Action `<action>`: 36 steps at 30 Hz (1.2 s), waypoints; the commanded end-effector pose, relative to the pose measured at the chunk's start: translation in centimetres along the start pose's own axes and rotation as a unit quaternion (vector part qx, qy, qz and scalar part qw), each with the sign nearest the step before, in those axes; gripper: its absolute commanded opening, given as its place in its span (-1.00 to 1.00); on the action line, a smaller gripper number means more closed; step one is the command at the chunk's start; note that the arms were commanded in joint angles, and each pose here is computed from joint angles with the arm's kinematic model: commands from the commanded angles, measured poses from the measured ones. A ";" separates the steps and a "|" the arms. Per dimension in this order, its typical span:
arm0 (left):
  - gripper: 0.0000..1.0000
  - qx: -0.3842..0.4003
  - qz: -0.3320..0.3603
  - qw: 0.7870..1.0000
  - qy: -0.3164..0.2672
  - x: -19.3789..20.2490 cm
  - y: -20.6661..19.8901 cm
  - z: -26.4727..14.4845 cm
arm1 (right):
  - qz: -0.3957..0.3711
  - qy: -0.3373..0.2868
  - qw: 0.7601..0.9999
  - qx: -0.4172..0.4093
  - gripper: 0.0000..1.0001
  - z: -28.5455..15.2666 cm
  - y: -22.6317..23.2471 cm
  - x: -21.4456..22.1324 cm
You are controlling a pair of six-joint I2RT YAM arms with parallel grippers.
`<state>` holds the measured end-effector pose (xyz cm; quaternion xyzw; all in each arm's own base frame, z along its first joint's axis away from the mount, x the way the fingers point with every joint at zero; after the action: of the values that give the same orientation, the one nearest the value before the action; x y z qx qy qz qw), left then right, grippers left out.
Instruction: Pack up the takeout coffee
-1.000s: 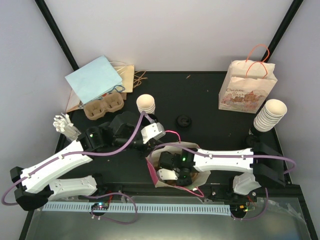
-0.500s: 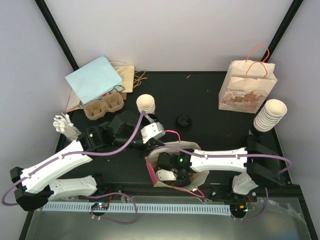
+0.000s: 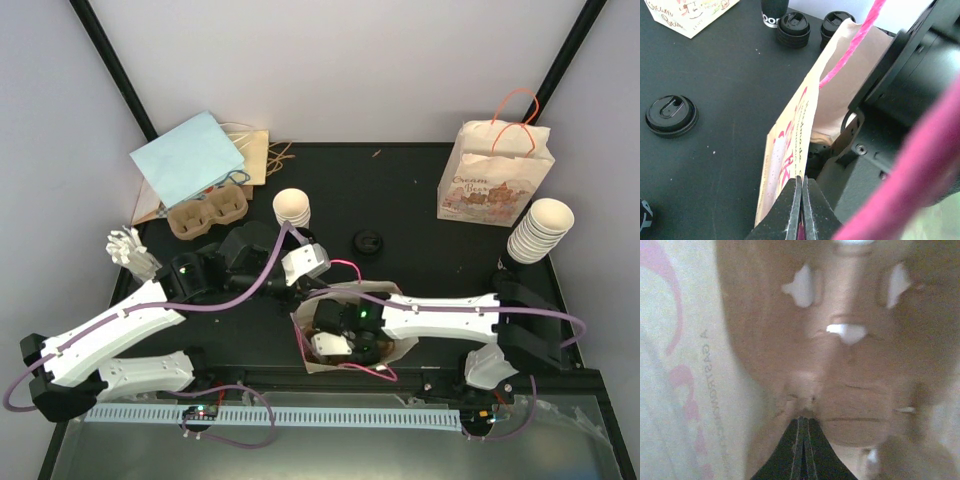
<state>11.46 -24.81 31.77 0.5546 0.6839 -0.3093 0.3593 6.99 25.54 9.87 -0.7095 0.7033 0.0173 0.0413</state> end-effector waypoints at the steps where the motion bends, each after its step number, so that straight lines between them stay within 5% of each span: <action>1: -0.97 0.008 0.011 1.000 -0.016 -0.9 -0.1 0.0 | 0.008 -0.041 0.999 0.026 -0.97 -4.1 -0.9 -0.8; 17: -0.97 0.012 0.012 1.000 -0.017 -1.0 -0.2 -0.1 | 0.008 -0.161 0.985 0.062 -0.96 -14.3 -1.5 -2.2; 36: -0.97 -0.008 0.008 1.000 -0.011 -0.3 -0.3 -1.5 | 0.047 -0.359 0.925 0.119 -0.98 -27.1 -1.8 -1.6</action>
<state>11.25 -24.49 32.19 0.5547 0.6802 -0.3133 0.3626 7.90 25.83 34.91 -0.6402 0.6679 0.1665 0.3412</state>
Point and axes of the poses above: each gripper's point midway between its finger pads, its own z axis out along the fingers, its own y axis along the line the jaws close on, x = y × z, the point moved 5 cm from there along -z, back along the fingers, and after that the axes turned 12 degrees about z, right-handed, at the moved point
